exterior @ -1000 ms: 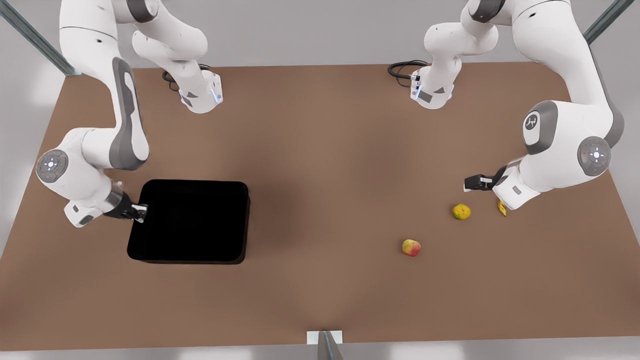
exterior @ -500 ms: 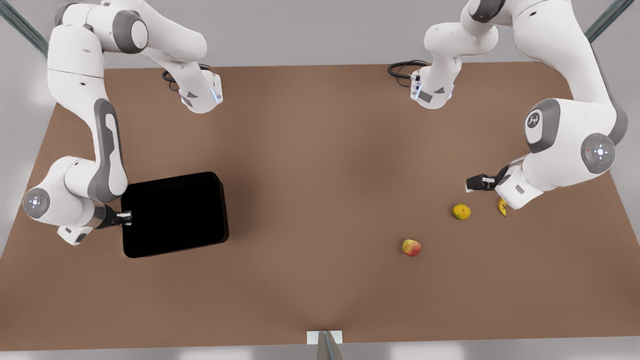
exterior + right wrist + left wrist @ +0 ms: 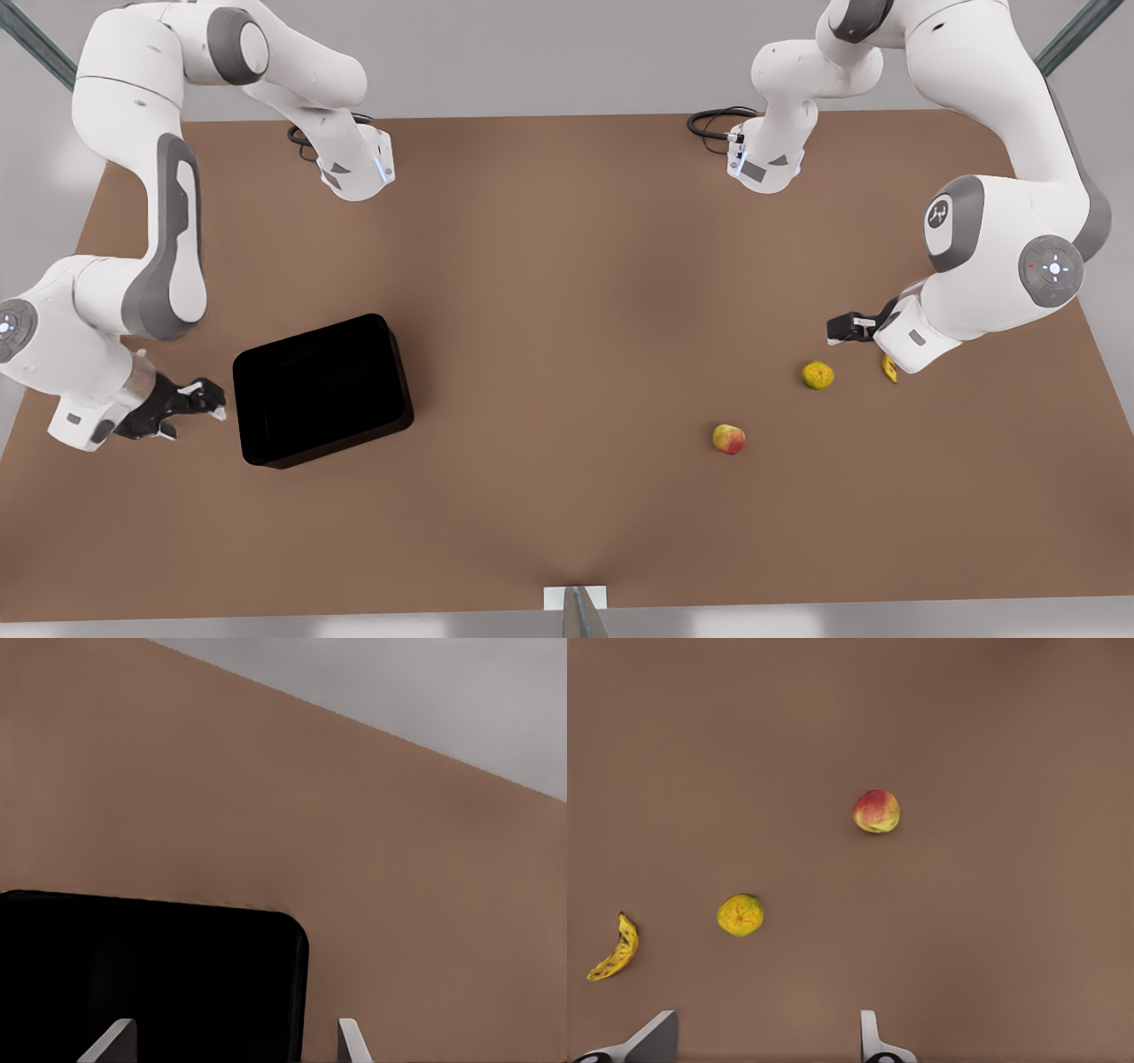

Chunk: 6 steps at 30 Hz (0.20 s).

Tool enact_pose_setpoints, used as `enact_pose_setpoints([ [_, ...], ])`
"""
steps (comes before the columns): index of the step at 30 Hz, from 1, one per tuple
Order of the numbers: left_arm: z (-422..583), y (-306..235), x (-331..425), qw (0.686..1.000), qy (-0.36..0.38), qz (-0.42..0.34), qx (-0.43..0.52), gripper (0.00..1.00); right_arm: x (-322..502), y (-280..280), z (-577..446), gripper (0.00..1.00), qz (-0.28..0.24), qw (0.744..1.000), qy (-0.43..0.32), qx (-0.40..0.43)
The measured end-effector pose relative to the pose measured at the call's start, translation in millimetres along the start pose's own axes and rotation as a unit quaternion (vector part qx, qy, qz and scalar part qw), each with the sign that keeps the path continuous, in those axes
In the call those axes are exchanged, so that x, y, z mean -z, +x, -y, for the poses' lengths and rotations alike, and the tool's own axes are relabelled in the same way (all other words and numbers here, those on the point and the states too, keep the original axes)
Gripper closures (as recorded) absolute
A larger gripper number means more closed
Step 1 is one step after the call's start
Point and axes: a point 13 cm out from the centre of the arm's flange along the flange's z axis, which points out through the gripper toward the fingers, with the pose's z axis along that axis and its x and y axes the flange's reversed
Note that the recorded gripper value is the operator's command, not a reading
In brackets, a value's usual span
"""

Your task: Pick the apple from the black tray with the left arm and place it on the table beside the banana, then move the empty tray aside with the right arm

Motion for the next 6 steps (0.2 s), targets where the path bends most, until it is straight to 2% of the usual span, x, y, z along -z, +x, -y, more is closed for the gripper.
enact_pose_setpoints([
  [6,0.6,0.2,-0.7,1.0,-0.001,-0.001,0.001,0.0,41.8,12.1,-59.8,0.0,-0.052,0.998,-0.041,-0.004],
])
